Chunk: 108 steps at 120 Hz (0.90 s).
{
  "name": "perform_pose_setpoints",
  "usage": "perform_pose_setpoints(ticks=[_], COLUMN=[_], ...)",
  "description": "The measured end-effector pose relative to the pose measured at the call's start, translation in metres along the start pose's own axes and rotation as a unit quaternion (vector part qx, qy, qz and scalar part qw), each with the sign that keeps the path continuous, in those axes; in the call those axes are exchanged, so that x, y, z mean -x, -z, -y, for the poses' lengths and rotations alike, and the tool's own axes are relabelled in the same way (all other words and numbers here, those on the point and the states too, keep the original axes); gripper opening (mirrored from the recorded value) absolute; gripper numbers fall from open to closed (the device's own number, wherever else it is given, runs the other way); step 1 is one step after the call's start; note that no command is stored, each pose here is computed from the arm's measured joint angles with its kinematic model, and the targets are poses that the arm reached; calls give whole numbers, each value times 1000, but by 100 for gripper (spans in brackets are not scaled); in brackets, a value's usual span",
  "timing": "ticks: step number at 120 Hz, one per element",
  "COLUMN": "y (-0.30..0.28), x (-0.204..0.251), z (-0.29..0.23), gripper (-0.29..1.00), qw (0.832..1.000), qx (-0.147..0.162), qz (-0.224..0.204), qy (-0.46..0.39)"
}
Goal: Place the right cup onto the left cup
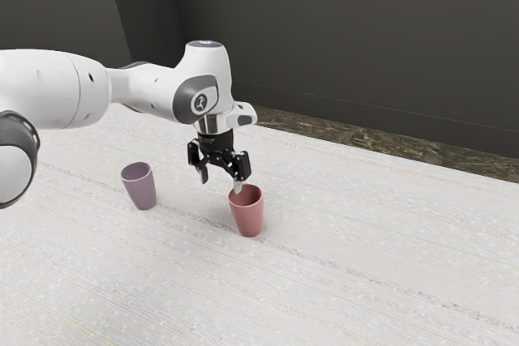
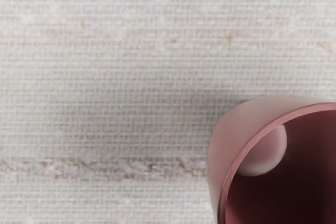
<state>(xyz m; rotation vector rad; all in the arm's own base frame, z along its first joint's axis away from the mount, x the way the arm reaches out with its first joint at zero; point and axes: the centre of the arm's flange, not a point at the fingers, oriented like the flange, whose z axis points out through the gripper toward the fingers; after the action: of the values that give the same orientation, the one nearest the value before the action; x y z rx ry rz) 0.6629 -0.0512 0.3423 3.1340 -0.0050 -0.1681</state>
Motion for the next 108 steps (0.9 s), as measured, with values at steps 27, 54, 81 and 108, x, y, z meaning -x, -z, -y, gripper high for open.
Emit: perform_pose_setpoints(ticks=[27, 54, 81, 108], y=[-8, -21, -28, -32], x=[-4, -8, -9, -10], z=[-1, -7, -12, -12], gripper=[70, 70, 70, 59], qw=[1000, 1000, 1000, 1000], qx=[-2, -3, -3, -3], qz=[5, 13, 17, 18], qy=[6, 8, 9, 12])
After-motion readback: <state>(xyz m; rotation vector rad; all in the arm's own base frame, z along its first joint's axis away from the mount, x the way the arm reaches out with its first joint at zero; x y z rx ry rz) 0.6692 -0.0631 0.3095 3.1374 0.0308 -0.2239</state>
